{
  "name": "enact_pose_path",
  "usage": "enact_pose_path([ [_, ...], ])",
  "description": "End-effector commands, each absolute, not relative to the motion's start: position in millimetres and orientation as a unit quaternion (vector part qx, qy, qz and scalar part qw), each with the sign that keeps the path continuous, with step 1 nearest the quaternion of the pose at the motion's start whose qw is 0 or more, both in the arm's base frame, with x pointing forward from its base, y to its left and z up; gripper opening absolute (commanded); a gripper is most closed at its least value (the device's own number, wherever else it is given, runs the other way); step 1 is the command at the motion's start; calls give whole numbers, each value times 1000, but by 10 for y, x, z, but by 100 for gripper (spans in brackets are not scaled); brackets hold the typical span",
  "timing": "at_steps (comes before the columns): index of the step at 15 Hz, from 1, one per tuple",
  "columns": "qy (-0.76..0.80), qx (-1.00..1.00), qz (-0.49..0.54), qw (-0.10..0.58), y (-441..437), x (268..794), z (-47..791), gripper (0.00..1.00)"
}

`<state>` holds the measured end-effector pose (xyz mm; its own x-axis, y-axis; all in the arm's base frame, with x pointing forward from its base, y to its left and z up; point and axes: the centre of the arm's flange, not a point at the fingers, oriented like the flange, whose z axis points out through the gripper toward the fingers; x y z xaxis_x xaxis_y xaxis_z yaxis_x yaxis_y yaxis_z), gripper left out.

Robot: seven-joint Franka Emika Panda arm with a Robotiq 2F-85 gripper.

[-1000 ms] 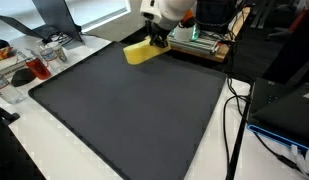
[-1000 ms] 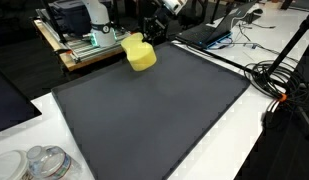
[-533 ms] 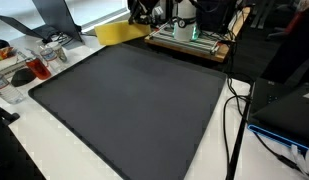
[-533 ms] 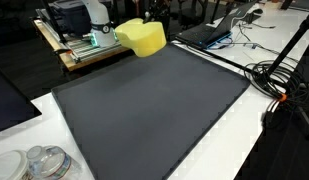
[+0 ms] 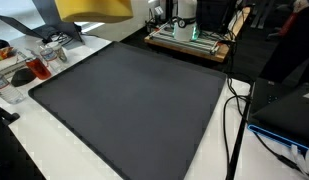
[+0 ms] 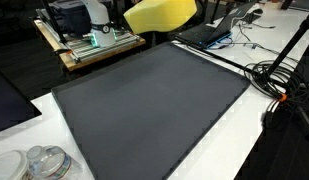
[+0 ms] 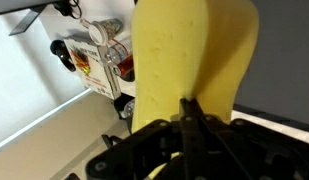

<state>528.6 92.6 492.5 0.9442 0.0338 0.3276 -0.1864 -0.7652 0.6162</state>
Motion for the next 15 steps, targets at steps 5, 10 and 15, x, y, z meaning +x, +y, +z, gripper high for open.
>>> enact_pose_path([
  [5, 4, 937, 286, 199, 559, 5347, 5206, 0],
  [10, 16, 935, 334, 120, 297, 5227, 5045, 0],
  [15, 23, 927, 367, 81, 216, 5014, 4882, 0],
])
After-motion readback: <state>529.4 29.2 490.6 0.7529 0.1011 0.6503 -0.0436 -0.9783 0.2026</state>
